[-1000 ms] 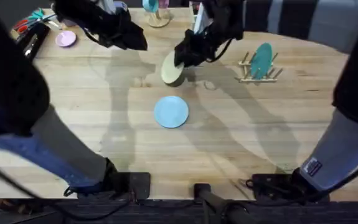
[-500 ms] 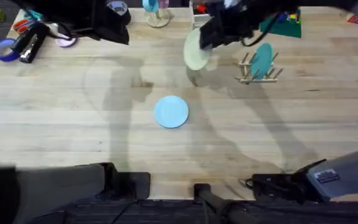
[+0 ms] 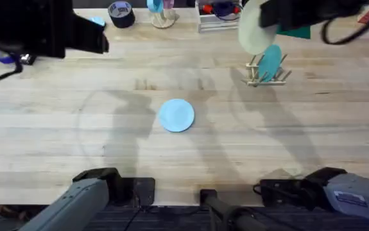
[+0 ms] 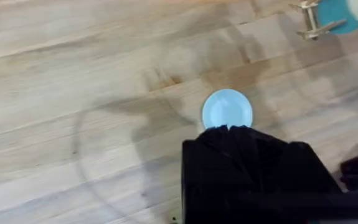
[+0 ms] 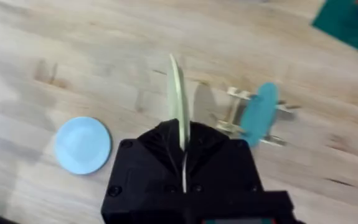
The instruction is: Pick up the plates from the table one by one and place each into a slot on the dish rack.
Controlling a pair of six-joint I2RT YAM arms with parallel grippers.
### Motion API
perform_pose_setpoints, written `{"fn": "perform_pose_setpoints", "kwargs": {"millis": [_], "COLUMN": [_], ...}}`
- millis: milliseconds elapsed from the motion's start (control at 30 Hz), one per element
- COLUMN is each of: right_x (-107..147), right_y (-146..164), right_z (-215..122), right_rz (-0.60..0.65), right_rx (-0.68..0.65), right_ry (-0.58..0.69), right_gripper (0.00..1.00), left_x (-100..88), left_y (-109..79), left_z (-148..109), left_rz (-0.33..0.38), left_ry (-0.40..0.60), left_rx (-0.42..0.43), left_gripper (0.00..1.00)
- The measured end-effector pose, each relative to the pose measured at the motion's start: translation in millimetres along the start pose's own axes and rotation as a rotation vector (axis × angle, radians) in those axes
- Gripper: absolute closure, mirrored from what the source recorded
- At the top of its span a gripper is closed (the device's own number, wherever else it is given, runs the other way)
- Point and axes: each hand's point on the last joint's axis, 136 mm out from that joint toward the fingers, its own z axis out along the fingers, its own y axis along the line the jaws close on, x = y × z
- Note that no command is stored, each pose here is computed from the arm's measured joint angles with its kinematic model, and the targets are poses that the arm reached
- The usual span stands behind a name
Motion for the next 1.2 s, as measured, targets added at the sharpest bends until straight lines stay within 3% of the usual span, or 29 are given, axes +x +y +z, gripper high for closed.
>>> {"fn": "perform_pose_setpoints", "kwargs": {"millis": [267,567,667,700,733,867,900,1200], "right_x": [21,38,39,39,39,44,45,57], "right_y": [-21,-38,-40,-41,-41,-43,-43,-54], "right_z": [-39,-74,-84,-87,-91,-102,-105,-116], "right_rz": [-0.011,-0.009,-0.001,0.005,0.014,0.041,0.049,0.174], "right_rx": [0.098,0.174,0.18,0.18,0.18,0.177,0.177,0.228], "right_ry": [-0.001,-0.027,-0.055,-0.064,-0.075,-0.098,-0.101,-0.106], "right_gripper": [0.972,0.972,0.972,0.972,0.972,0.972,0.972,0.972], "left_x": [5.0,12.5,14.6,15.1,15.2,15.3,15.4,15.8], "left_y": [-4.2,-5.2,-5.5,-5.6,-5.4,-5.4,-5.5,-5.0], "left_z": [-22,-23,-23,-23,-23,-23,-23,-23], "left_rz": [0.029,0.022,0.021,0.02,0.025,0.024,0.023,0.022], "left_ry": [-0.068,-0.044,-0.035,-0.034,-0.033,-0.033,-0.032,-0.03], "left_rx": [-0.051,-0.051,-0.05,-0.05,-0.051,-0.051,-0.051,-0.054], "left_gripper": [0.961,0.939,0.867,0.829,0.719,0.11,0.035,0.008]}}
